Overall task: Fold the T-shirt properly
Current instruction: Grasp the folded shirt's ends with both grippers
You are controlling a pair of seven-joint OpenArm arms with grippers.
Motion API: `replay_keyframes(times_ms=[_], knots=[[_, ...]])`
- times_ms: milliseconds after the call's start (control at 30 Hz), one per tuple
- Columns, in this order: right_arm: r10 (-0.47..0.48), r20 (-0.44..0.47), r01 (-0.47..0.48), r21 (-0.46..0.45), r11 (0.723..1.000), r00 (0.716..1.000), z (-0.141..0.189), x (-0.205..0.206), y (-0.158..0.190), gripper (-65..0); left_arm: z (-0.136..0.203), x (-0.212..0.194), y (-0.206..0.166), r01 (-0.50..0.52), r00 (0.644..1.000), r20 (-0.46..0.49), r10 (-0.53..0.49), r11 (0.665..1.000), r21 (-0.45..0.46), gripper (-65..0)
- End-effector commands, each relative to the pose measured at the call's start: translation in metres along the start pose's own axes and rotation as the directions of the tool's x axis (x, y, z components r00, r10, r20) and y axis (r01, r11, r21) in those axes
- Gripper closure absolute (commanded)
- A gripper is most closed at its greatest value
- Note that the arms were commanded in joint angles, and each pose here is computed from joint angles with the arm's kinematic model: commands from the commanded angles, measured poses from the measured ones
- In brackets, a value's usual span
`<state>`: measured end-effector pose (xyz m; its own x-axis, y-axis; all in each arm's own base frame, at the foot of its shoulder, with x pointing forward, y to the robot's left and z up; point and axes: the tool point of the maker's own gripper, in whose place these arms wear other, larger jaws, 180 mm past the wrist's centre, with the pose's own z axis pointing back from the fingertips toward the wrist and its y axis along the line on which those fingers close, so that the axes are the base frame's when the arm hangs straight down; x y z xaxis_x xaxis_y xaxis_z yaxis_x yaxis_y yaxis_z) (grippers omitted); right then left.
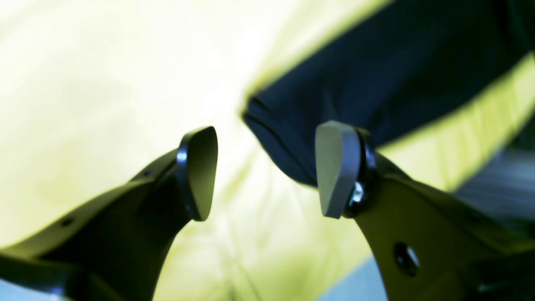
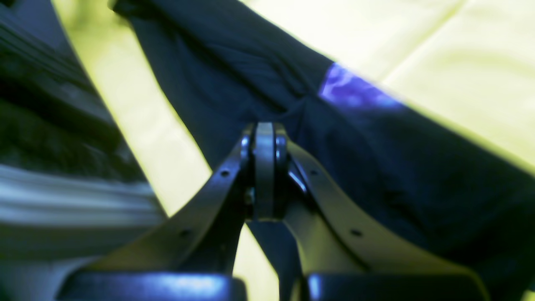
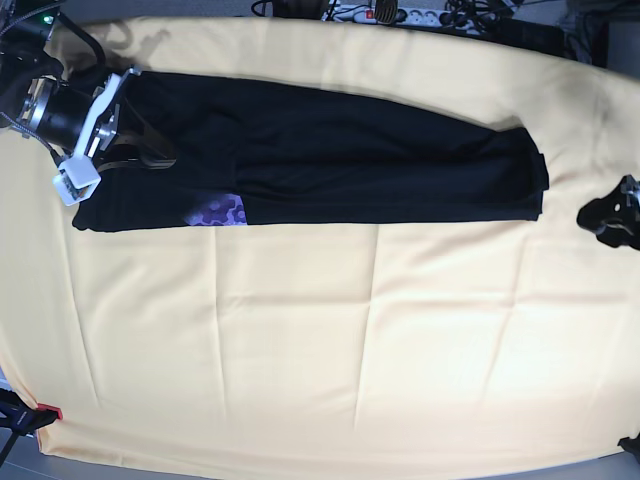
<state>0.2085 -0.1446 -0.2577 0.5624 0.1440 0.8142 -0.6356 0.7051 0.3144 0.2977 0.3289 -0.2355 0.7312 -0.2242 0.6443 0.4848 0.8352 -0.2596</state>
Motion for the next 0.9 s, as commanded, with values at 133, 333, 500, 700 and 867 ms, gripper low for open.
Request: replay_keyframes(times_ms=[133, 333, 500, 700, 867], knots=[[-0.122, 0.000, 0.120, -0.203, 0.972, 0.993, -0.008, -0.037, -0.062, 0.0, 0.038, 0.018, 0.036, -0.129, 0.976, 0.196, 0.100, 0.981, 0.144, -38.8], [-0.265, -0.078, 0.240, -0.239, 0.941, 0.961, -0.014, -0.089, -0.081, 0.0, 0.019, -0.029, 0.037, -0.280, 0.942, 0.220, 0.254, 0.955, 0.094, -38.8], [-0.268, -0.063, 0.248, -0.226, 0.942, 0.961, -0.015, -0.086, -0.079, 0.0, -0.015, -0.065, 0.025, -0.359, 0.917, 0.207, 0.341, 0.932, 0.055, -38.8], [-0.271, -0.067, 0.251, -0.218, 0.943, 0.960, -0.016, -0.085, -0.078, 0.0, -0.051, -0.098, 0.011, -0.462, 0.873, 0.199, 0.446, 0.886, 0.039, -38.8], [-0.271, -0.067, 0.251, -0.218, 0.943, 0.960, -0.016, -0.085, -0.078, 0.0, -0.076, -0.104, -0.009, -0.498, 0.846, 0.202, 0.494, 0.866, -0.033, -38.8]])
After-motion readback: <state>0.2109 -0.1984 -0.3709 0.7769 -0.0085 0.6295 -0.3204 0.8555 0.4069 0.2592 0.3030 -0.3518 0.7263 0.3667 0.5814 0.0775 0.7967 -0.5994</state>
